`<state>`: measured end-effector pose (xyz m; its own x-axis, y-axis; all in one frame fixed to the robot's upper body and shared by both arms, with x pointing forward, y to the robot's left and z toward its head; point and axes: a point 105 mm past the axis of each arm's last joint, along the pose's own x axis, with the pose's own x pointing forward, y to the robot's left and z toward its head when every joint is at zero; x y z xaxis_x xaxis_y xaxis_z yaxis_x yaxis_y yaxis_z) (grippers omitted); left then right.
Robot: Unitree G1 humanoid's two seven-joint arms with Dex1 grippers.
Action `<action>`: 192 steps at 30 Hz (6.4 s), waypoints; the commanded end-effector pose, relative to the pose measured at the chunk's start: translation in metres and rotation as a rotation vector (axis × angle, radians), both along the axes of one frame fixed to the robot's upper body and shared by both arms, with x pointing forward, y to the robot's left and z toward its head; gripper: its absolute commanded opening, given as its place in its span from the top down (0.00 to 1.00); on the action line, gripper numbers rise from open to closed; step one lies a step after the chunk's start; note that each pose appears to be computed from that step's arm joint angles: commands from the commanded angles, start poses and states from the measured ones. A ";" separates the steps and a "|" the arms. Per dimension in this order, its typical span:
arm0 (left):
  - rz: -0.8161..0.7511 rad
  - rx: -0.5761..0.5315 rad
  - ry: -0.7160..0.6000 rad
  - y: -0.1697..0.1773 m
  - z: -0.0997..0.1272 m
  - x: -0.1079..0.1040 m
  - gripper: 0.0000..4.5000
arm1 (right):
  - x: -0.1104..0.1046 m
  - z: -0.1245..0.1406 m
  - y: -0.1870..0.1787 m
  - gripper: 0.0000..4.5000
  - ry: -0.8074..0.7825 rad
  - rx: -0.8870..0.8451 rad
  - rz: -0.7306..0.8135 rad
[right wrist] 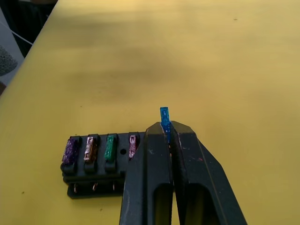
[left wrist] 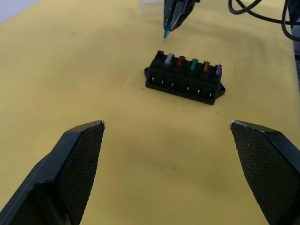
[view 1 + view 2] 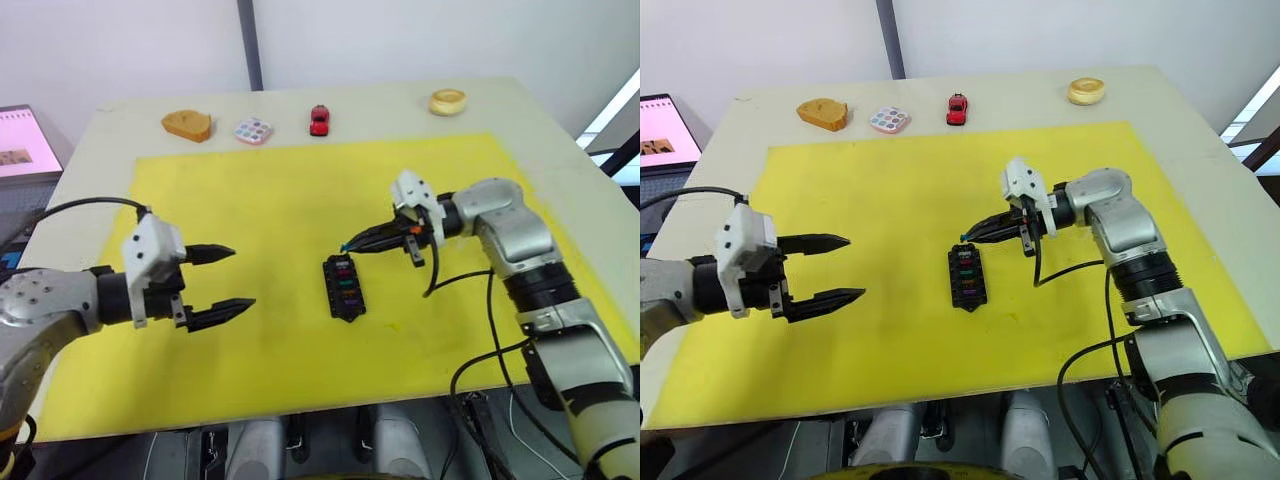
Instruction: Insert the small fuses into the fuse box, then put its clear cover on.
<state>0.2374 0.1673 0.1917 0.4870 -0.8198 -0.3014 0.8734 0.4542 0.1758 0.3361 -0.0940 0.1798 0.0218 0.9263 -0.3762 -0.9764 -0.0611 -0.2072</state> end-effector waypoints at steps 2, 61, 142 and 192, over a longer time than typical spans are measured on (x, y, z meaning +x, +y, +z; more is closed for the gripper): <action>-0.046 0.048 -0.042 -0.007 0.001 -0.002 0.00 | 0.005 -0.001 0.002 1.00 -0.061 -0.007 0.010; -0.011 -0.004 -0.031 -0.012 -0.014 0.001 0.00 | 0.008 0.000 0.011 1.00 -0.078 -0.368 0.018; 0.034 -0.023 -0.015 -0.012 -0.028 0.001 0.00 | -0.004 0.026 0.028 1.00 -0.183 -0.521 -0.098; 0.015 -0.053 -0.039 -0.018 -0.017 0.000 0.00 | 0.000 0.018 0.026 1.00 -0.122 -0.519 -0.123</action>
